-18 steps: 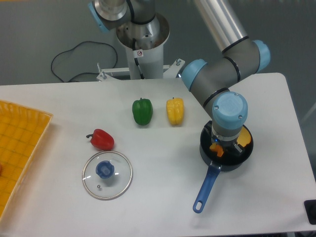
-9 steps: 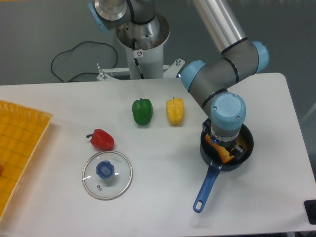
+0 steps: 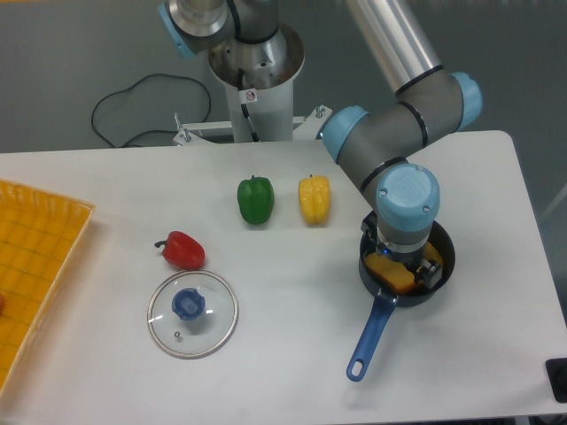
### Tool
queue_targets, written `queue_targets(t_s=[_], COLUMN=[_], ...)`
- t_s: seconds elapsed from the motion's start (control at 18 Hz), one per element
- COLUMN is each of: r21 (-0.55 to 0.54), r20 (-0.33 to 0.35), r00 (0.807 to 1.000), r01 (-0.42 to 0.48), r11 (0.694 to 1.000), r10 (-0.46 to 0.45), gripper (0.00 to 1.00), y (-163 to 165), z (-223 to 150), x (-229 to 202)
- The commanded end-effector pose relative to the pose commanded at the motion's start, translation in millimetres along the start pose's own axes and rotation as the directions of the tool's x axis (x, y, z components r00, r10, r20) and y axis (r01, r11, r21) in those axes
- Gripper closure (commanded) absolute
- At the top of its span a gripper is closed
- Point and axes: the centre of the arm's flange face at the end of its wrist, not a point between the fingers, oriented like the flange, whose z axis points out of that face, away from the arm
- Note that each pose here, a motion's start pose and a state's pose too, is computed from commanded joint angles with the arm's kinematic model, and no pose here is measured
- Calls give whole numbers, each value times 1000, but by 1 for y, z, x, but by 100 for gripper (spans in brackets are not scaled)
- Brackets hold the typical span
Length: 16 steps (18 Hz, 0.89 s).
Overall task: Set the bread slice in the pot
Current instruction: 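Open the gripper to release the bread slice inside the saucepan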
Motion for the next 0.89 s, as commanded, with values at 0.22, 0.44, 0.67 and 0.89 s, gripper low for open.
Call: queue_targets(t_s=[0.22, 0.44, 0.67, 0.89], r21=[7, 24, 42, 23], r20=[42, 94, 104, 53], r00=[999, 996, 994, 994], r01=[-29, 11, -38, -97], r11=[1000, 1000, 998, 995], r10=[28, -13, 33, 95], gripper=[0, 0, 0, 0], y=[-14, -37, -63, -87], z=[-33, -75, -100, -104], x=[18, 54, 89, 115])
